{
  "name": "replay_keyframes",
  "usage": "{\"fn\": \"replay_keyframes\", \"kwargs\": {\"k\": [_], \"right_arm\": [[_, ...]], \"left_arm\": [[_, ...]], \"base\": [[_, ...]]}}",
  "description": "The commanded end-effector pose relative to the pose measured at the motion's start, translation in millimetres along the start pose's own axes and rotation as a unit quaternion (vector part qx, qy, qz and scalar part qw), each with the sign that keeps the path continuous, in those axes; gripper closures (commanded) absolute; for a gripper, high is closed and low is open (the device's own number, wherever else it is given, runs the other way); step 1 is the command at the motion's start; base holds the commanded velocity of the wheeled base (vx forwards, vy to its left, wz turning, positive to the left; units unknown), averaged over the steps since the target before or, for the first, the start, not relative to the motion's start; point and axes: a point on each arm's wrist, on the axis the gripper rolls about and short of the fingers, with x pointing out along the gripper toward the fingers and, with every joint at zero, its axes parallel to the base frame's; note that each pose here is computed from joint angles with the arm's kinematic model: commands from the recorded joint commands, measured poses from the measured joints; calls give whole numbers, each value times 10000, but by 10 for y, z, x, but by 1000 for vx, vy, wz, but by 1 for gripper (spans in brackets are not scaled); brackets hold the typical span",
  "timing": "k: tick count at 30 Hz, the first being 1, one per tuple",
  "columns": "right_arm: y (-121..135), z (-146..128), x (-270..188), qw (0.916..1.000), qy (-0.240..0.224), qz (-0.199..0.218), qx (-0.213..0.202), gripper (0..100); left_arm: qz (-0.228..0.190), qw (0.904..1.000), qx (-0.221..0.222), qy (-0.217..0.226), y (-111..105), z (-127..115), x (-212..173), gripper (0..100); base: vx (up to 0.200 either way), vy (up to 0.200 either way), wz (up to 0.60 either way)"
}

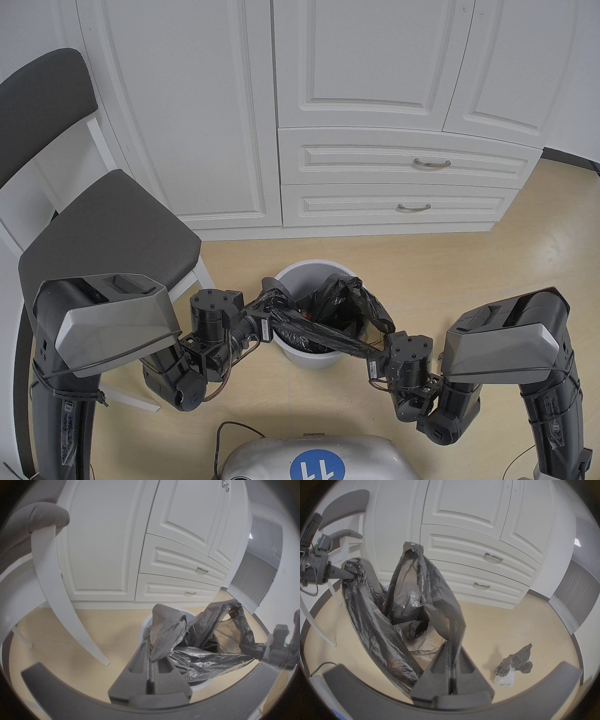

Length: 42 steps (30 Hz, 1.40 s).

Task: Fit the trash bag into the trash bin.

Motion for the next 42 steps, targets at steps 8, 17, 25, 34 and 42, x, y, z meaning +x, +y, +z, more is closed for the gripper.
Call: {"fn": "replay_keyframes", "kwargs": {"k": [8,17,25,34,42], "right_arm": [[80,-1,-248,9993,49,314,-181,0],[-379,396,-760,9937,-79,986,-535,0],[-612,837,-816,9876,-559,1267,-742,0],[-298,738,-354,9677,-169,2103,-1381,0],[-304,573,147,9722,-63,1800,-1498,0]], "left_arm": [[-263,9988,375,170,-92,-42,-223,100],[-307,9988,355,139,-58,-27,-219,100],[-306,9989,358,78,-51,22,-233,100],[-317,9983,494,52,-46,32,-299,100],[-329,9981,513,6,-53,28,-321,100]], "base": [[0,0,0],[0,0,0],[0,0,0],[0,0,0],[0,0,0]]}}
